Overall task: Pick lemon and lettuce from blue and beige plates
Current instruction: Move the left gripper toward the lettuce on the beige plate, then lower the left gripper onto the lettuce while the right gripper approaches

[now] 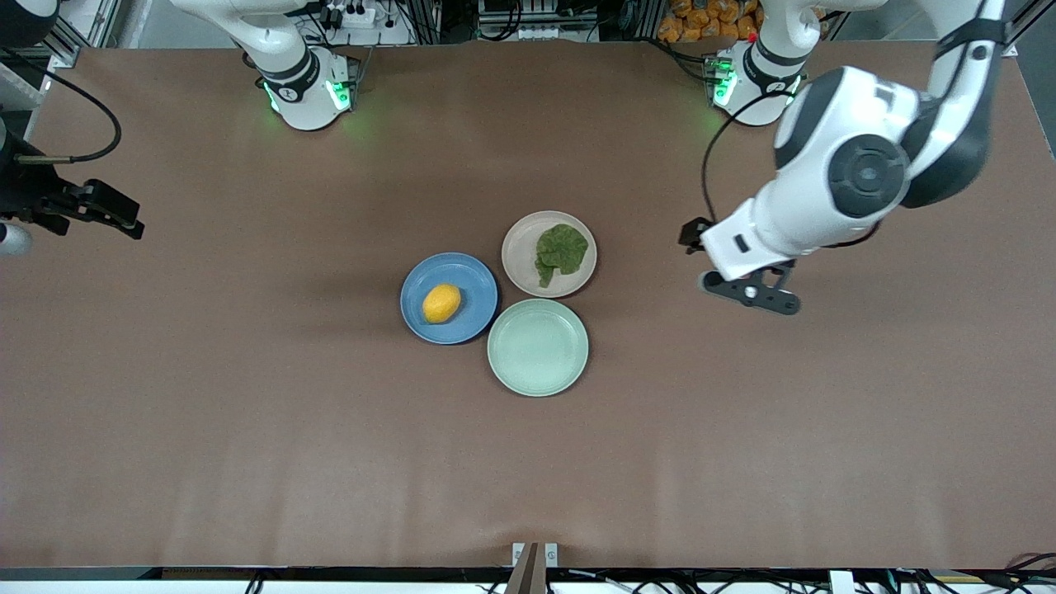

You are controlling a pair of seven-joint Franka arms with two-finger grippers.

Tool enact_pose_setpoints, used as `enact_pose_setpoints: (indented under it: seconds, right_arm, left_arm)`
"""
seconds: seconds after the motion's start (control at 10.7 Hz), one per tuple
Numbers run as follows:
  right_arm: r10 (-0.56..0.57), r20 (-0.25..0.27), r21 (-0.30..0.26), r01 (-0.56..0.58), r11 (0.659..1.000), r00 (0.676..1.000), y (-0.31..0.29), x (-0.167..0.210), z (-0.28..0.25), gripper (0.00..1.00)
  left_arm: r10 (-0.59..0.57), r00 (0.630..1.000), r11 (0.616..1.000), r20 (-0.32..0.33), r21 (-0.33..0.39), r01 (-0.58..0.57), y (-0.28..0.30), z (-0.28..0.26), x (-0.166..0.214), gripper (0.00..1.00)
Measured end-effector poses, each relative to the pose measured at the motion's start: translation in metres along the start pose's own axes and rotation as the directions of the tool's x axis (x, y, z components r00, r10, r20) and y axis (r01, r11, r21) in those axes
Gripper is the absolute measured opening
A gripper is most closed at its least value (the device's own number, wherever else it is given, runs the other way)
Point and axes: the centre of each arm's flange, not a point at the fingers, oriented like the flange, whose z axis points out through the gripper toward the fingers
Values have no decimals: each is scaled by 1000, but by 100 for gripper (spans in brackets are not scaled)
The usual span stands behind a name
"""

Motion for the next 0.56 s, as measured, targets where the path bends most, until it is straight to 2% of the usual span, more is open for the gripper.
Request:
enact_pose_setpoints:
  seconds: [0.37, 0.56]
  right_arm:
    - [-54, 23, 1, 54, 999, 998, -30, -2, 6, 100]
    - [-88, 29, 0, 88, 996, 996, -49, -3, 9, 100]
  left_arm:
    - [-90, 996, 996, 11, 19, 90, 116, 78, -3, 100]
    - [-119, 992, 992, 36, 50, 117, 152, 124, -4, 100]
